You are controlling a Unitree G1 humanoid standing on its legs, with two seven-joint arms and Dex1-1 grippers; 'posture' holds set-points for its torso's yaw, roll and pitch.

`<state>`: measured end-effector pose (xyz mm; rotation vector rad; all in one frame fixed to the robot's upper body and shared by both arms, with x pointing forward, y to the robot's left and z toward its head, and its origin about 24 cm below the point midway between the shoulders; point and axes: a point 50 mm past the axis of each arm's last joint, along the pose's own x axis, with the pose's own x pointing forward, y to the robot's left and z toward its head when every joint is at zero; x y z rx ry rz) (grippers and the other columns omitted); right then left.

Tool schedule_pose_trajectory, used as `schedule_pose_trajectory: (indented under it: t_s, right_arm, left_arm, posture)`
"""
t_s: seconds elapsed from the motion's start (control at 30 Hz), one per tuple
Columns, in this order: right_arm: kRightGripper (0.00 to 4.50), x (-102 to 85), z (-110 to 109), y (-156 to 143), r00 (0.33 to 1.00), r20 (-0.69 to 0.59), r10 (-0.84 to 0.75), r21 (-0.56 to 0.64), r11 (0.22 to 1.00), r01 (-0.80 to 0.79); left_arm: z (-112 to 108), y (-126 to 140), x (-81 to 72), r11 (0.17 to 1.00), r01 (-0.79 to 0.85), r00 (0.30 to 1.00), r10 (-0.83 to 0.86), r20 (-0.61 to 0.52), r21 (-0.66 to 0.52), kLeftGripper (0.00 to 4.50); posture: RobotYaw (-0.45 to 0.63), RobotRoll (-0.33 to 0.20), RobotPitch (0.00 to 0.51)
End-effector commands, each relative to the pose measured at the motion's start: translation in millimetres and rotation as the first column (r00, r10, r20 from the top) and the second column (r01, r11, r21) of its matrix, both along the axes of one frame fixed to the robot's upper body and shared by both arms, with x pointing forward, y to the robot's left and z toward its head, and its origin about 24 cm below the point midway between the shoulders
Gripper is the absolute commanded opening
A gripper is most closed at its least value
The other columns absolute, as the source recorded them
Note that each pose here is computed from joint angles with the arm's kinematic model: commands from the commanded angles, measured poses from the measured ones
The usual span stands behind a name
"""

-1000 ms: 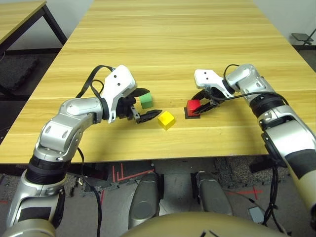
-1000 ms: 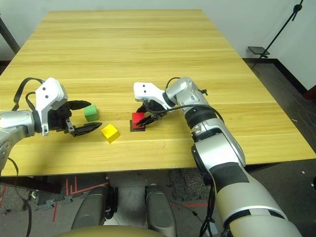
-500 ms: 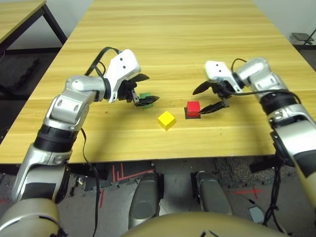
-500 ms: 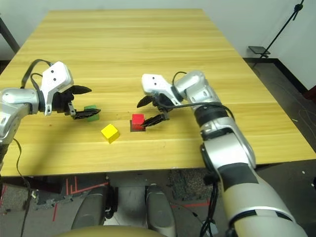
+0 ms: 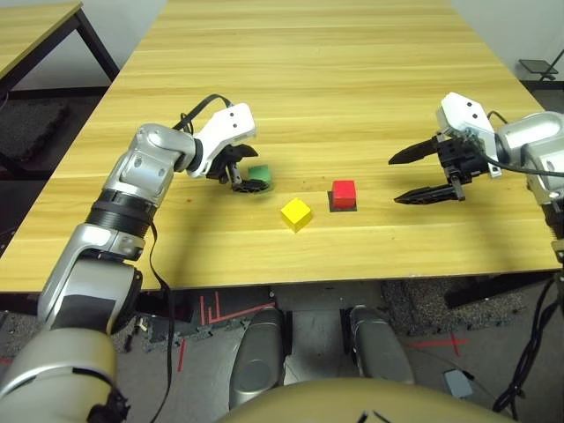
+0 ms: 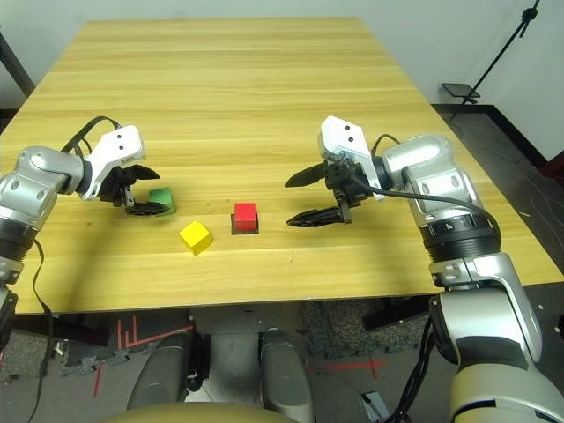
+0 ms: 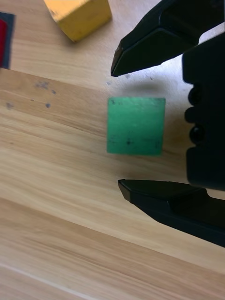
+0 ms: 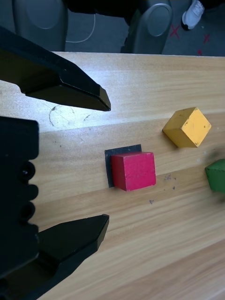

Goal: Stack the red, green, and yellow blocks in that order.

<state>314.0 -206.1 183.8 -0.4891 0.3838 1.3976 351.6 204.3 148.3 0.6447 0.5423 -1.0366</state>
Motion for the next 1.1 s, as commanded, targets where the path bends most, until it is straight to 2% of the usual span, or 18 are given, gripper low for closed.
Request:
schedule_pose_trajectory:
  t_s: [0.03,0.23,0.33,0.5,0.53,0.73,0.87,1.1]
  right_arm:
    - [4.44,-2.6,5,0,1.000,0.014,-0.015,0.020,1.000,0.015]
    - [4.44,-3.6,6,2,0.999,0.020,-0.029,0.031,0.999,0.028]
    - [4.50,-2.8,6,1,0.999,0.023,-0.033,0.031,0.999,0.033]
    - [4.50,-2.1,5,-2,0.999,0.027,-0.043,0.032,0.999,0.042]
    - [4.50,-2.2,5,-2,0.999,0.027,-0.046,0.033,0.998,0.045]
    - [4.50,-3.9,2,-7,0.997,0.019,-0.068,0.036,0.997,0.068]
    - [4.50,-7.7,-3,-11,0.997,0.002,-0.080,0.031,0.996,0.080]
    - [4.50,-16.3,-14,-13,0.995,-0.028,-0.095,0.031,0.995,0.096]
  left_arm:
    - [-5,-1,2.5,1.000,0.007,1.000,-0.007,-0.016,0.029,4.50]
    - [-10,-1,3.3,0.999,0.002,1.000,-0.001,-0.023,0.046,4.50]
    - [-9,-4,4.0,1.000,-0.001,1.000,0.001,-0.014,0.030,3.91]
    - [4,-12,4.5,0.999,0.032,0.999,-0.032,0.006,0.006,2.14]
    - [8,-14,3.8,0.999,0.043,0.999,-0.043,0.006,0.005,2.01]
    - [45,-43,0.8,0.989,0.143,0.989,-0.142,0.032,-0.032,2.01]
    - [62,-67,-1.5,0.975,0.219,0.975,-0.218,0.038,-0.041,2.01]
    - [66,-108,-0.4,0.941,0.334,0.943,-0.333,0.032,-0.048,2.01]
  posture:
    - [0.09,-0.124,0.049]
    - [0.09,-0.123,0.052]
    - [0.09,-0.122,0.054]
    - [0.10,-0.115,0.054]
    - [0.10,-0.115,0.054]
    - [0.10,-0.103,0.056]
    - [0.09,-0.091,0.060]
    - [0.05,-0.075,0.068]
